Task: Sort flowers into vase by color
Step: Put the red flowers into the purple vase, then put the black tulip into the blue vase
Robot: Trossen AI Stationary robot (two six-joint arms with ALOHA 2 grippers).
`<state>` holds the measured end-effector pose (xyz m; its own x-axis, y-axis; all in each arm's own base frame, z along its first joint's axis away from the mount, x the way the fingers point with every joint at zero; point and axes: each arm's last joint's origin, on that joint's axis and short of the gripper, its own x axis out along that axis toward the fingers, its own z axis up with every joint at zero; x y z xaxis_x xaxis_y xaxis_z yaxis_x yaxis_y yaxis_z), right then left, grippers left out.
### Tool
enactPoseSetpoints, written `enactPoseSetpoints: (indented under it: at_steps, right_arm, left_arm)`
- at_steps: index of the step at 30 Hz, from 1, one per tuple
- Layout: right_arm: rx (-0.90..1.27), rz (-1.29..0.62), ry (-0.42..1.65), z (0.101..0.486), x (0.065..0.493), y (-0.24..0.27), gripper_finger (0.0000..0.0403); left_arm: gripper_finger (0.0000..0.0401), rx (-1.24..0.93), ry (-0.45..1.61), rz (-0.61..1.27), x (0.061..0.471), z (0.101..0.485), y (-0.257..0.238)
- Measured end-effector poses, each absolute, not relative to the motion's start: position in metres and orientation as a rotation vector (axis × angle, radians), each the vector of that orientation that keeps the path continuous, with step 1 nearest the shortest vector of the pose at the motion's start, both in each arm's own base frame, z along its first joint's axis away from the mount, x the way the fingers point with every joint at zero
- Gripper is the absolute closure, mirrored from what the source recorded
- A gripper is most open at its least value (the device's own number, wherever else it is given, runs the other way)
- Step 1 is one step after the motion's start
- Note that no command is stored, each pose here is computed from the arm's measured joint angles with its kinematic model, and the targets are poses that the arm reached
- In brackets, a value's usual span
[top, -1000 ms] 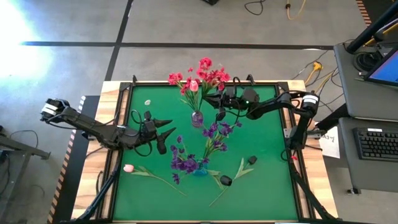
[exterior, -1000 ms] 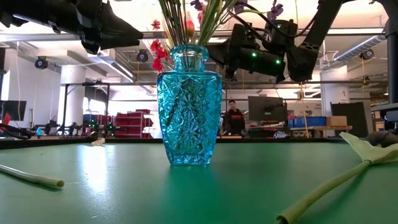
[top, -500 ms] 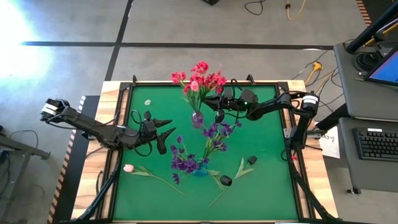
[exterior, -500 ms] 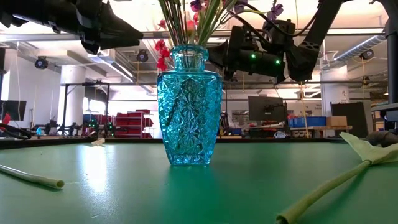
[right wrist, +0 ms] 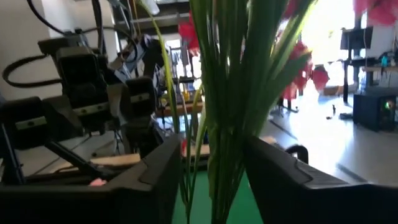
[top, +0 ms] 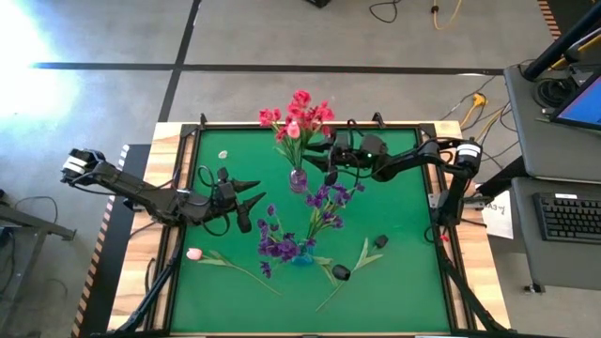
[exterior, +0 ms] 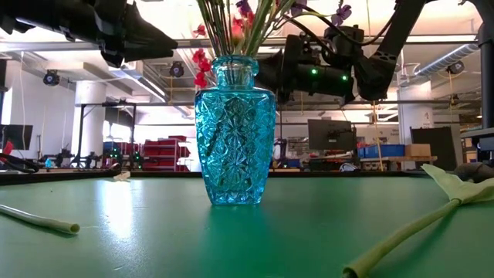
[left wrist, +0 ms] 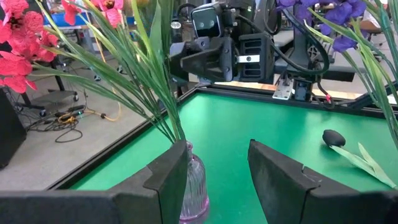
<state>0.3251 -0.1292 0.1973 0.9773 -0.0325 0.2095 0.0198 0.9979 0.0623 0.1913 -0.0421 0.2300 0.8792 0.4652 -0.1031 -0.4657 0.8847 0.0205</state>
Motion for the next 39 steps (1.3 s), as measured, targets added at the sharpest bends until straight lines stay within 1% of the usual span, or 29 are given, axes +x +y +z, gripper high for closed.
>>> enactPoseSetpoints:
  at_steps: [7, 21, 31, 39]
  right_arm:
    - [0.082, -0.033, -0.129, 0.189, 0.327, -0.130, 0.0196]
    - [0.103, -0.040, -0.024, 0.179, 0.327, -0.130, 0.0141]
    - [0.130, -0.045, 0.064, 0.183, 0.323, -0.128, 0.0118]
    - [0.157, -0.049, 0.155, 0.193, 0.314, -0.125, 0.0115]
  left_arm:
    - [0.0244, -0.004, 0.108, 0.485, 0.191, 0.230, -0.042]
    - [0.0244, -0.002, 0.111, 0.485, 0.191, 0.230, -0.042]
    - [0.0244, -0.001, 0.113, 0.485, 0.191, 0.229, -0.042]
    - [0.0244, -0.019, 0.109, 0.482, 0.191, 0.229, -0.043]
